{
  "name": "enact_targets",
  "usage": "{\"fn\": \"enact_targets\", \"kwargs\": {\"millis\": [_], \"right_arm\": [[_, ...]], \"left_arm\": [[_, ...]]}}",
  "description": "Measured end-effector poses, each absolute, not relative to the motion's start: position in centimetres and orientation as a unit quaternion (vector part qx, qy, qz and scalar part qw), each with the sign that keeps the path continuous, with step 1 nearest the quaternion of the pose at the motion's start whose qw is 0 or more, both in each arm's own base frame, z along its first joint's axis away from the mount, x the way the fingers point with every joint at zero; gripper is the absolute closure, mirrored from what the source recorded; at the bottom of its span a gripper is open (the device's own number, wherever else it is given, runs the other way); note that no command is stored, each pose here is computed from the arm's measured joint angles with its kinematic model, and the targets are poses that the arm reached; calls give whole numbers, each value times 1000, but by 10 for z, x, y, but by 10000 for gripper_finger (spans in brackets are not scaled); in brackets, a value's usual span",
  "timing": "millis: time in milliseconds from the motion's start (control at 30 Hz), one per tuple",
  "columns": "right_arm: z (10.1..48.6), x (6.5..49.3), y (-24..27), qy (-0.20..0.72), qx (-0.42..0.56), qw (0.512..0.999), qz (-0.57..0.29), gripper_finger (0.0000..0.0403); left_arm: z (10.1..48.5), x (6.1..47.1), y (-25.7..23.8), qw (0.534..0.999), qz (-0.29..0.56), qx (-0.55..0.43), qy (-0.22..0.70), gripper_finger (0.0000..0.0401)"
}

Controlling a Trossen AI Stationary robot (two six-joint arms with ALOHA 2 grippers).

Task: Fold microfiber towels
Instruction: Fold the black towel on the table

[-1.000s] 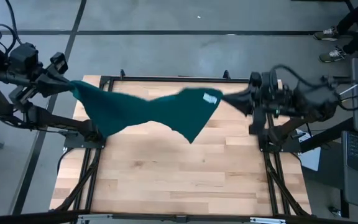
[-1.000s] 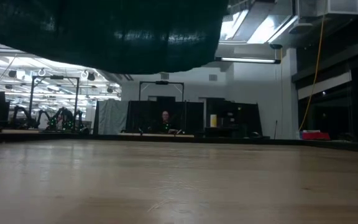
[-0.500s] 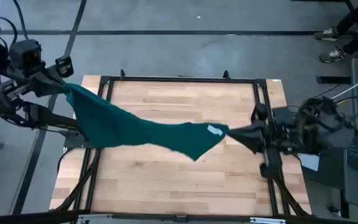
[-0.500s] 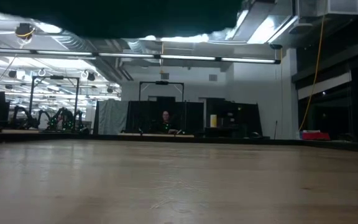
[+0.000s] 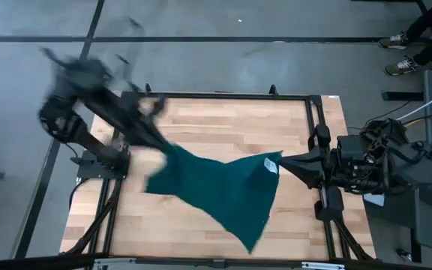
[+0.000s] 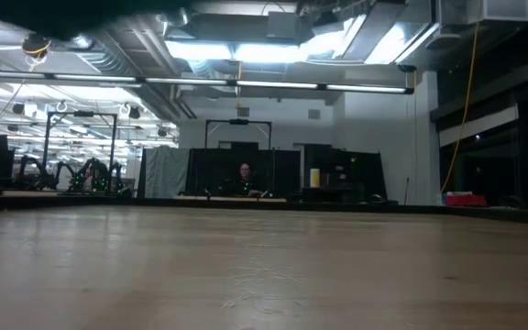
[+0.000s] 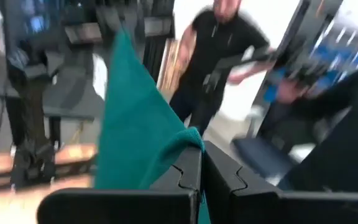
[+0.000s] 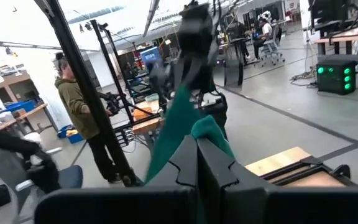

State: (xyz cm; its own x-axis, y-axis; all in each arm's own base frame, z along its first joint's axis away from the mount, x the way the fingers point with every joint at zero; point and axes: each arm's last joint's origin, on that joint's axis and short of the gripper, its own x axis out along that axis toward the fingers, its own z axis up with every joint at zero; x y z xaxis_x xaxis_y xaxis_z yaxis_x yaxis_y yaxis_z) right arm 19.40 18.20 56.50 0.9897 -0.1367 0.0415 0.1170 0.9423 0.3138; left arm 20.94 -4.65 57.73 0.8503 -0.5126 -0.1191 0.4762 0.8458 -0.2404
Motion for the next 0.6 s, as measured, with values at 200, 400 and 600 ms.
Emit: {"fn": "enact_targets", "kwargs": {"millis": [200,400,600], "right_arm": [[566,194,183,-34,155,986,-54,403],[568,195,188,-43,169,985,-21,403],[564,205,205,-52,182,982,1,403]], "left_arm": [[571,251,-91,961,-258,-87,51,399],[573,253,-134,969,-232,-87,7,399],[566,238,-188,968,-228,-105,11,399]]}}
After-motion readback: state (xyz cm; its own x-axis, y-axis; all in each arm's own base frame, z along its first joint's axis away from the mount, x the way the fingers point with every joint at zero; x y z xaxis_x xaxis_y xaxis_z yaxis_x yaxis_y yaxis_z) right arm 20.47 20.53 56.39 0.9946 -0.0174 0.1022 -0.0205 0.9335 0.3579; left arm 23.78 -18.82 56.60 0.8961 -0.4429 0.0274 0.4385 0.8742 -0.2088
